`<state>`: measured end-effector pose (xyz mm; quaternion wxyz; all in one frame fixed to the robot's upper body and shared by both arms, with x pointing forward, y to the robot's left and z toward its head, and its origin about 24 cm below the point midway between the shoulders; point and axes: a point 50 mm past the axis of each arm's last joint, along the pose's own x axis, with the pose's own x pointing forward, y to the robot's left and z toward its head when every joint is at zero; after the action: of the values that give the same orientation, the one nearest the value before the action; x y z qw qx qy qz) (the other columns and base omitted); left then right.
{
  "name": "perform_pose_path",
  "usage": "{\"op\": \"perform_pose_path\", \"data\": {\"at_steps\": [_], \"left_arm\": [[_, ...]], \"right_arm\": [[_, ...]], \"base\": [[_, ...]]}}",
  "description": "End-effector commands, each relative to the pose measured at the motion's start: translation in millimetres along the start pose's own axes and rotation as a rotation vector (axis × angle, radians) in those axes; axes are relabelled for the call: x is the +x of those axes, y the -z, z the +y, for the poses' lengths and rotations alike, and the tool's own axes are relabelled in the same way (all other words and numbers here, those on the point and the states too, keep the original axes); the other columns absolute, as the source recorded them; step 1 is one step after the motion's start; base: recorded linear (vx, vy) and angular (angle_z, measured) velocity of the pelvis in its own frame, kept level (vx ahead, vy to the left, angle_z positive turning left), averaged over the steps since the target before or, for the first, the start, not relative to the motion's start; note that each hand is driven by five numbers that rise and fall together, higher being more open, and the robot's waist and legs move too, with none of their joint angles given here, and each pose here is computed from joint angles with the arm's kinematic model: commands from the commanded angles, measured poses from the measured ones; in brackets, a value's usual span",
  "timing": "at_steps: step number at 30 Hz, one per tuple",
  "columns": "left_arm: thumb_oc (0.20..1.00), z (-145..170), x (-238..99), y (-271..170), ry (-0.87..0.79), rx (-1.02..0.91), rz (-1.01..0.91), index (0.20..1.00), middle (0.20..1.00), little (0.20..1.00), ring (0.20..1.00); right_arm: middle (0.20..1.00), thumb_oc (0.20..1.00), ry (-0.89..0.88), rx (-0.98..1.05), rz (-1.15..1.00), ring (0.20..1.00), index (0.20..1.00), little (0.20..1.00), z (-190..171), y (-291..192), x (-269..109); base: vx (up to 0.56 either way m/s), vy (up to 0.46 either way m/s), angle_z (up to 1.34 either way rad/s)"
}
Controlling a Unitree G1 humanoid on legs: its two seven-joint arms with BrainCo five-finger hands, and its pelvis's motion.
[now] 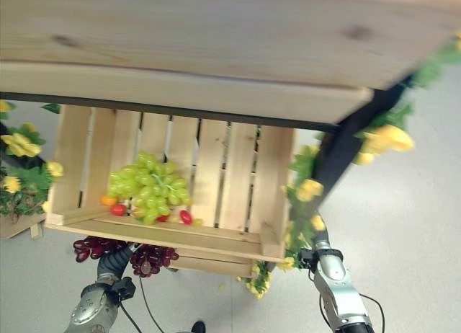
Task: Pick up the fruits from the basket on one side to the basket on the other side
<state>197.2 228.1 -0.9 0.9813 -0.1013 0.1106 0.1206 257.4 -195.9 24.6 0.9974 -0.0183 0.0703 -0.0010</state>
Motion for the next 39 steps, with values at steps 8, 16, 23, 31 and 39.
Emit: {"op": "perform_pose_path", "data": {"at_steps": [8,16,23,31,39], "left_arm": [[0.2,-13,-2,-32,0.089,-0.057,-0.173,0.2,0.2,0.2,0.2],[0.2,-22,1,-30,0.131,-0.062,-0.168,0.2,0.2,0.2,0.2],[0.2,-24,2,-33,0.142,-0.052,-0.183,0.2,0.2,0.2,0.2],[0.2,-21,2,-34,0.142,-0.021,-0.174,0.2,0.2,0.2,0.2],[0.2,-29,10,-48,0.188,0.054,-0.225,0.2,0.2,0.2,0.2]], "right_arm": [[1.0,1.0,-0.029,-0.018,-0.144,1.0,1.0,1.0,-1,-24,-10],[1.0,1.0,-0.021,-0.015,-0.133,1.0,1.0,1.0,-3,-21,-11],[1.0,1.0,0.004,0.011,-0.079,1.0,1.0,1.0,-6,-8,-15],[1.0,1.0,0.019,0.027,-0.082,1.0,1.0,1.0,-5,-8,-14],[1.0,1.0,0.022,0.037,-0.095,1.0,1.0,1.0,-2,-10,-14]], "base": [[-0.15,-0.16,-0.04],[-0.17,0.015,0.12],[-0.02,0.114,0.02],[0.0,0.107,0.02],[-0.1,0.131,-0.07]]}}
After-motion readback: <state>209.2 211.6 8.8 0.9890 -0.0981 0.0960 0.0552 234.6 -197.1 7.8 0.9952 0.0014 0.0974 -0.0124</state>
